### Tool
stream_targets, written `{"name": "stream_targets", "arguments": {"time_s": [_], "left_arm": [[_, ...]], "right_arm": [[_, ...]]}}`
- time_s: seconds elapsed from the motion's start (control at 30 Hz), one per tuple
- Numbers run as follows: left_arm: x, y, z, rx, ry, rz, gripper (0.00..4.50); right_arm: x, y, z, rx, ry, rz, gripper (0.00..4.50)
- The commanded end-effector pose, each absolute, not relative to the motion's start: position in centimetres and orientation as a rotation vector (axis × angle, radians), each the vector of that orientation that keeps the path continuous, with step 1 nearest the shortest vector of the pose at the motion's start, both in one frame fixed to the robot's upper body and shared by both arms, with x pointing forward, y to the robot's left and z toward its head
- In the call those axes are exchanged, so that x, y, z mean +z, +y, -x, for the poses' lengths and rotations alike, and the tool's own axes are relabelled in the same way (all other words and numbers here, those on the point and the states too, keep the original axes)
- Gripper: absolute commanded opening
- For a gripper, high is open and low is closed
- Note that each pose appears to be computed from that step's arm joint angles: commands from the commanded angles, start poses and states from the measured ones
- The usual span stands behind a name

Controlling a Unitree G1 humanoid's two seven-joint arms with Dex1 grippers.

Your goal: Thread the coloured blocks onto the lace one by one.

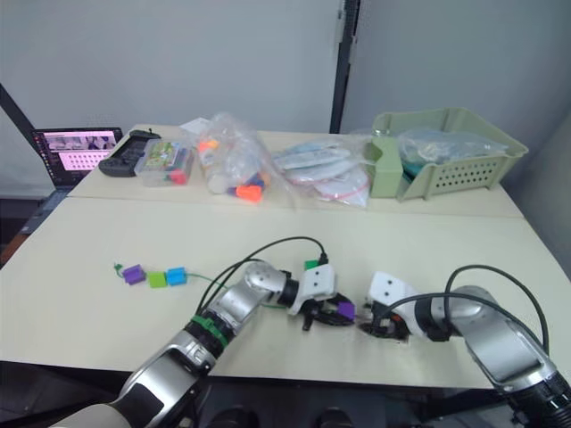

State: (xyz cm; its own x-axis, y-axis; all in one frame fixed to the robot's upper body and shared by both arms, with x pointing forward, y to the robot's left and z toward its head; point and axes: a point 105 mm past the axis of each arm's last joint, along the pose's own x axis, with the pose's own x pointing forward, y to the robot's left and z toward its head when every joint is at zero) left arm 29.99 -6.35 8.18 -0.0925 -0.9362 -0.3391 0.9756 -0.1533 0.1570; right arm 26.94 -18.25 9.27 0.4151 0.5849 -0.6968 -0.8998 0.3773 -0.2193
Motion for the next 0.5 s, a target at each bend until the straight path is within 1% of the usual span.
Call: {"name": "stream_targets", "arguments": {"time_s": [0.03,0.13,0.27,0.4,0.5], "left_arm": [[9.4,-6.9,-29.7,-1.692,0.069,-0.413,1.21],[9.6,-6.5,-30.0,-1.676,0.068,-0.425,1.21],[9.8,-5.7,-30.2,-1.659,0.073,-0.42,1.21],[9.3,-2.7,-30.7,-1.618,0.11,-0.444,1.21],[9.5,0.5,-31.4,-1.571,0.139,-0.442,1.21]], "right_arm": [[8.9,-18.6,-27.1,1.007,0.586,0.653,0.96],[8.8,-18.8,-26.9,1.008,0.596,0.653,0.0],[8.9,-18.9,-27.0,1.009,0.599,0.655,0.0],[8.9,-19.1,-27.2,1.01,0.605,0.665,0.0],[9.0,-19.1,-27.3,1.022,0.606,0.673,0.0]]}}
